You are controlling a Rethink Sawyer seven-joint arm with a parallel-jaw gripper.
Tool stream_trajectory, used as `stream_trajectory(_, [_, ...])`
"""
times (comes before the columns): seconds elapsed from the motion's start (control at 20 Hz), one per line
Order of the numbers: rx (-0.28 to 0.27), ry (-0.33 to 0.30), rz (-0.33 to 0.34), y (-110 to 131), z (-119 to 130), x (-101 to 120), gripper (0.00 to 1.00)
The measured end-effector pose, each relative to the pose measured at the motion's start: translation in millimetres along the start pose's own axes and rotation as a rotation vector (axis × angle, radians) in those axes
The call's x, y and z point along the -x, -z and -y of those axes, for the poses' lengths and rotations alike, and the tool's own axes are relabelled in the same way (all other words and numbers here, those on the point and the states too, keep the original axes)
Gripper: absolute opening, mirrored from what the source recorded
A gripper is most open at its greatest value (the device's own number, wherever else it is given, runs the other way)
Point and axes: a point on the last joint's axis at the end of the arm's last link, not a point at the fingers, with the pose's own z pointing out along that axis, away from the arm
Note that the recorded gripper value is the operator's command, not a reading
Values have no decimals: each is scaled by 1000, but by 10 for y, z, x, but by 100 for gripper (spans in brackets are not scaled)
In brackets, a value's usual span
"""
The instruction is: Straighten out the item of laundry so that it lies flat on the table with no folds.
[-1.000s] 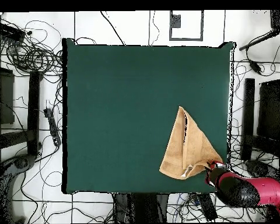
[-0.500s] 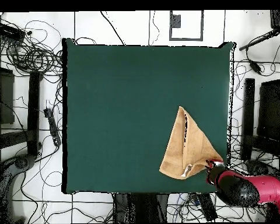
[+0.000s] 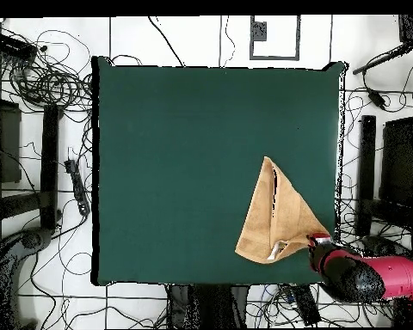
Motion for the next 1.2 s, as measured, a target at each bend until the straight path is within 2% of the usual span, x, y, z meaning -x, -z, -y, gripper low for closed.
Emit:
stream_trajectory(0.4, [14,111,-33,87,64,-10,0])
stream_trajectory(0.95, [19,233,-84,234,99,-121,0])
stream_trajectory(1.2, [21,270,-93,261,126,-120,0])
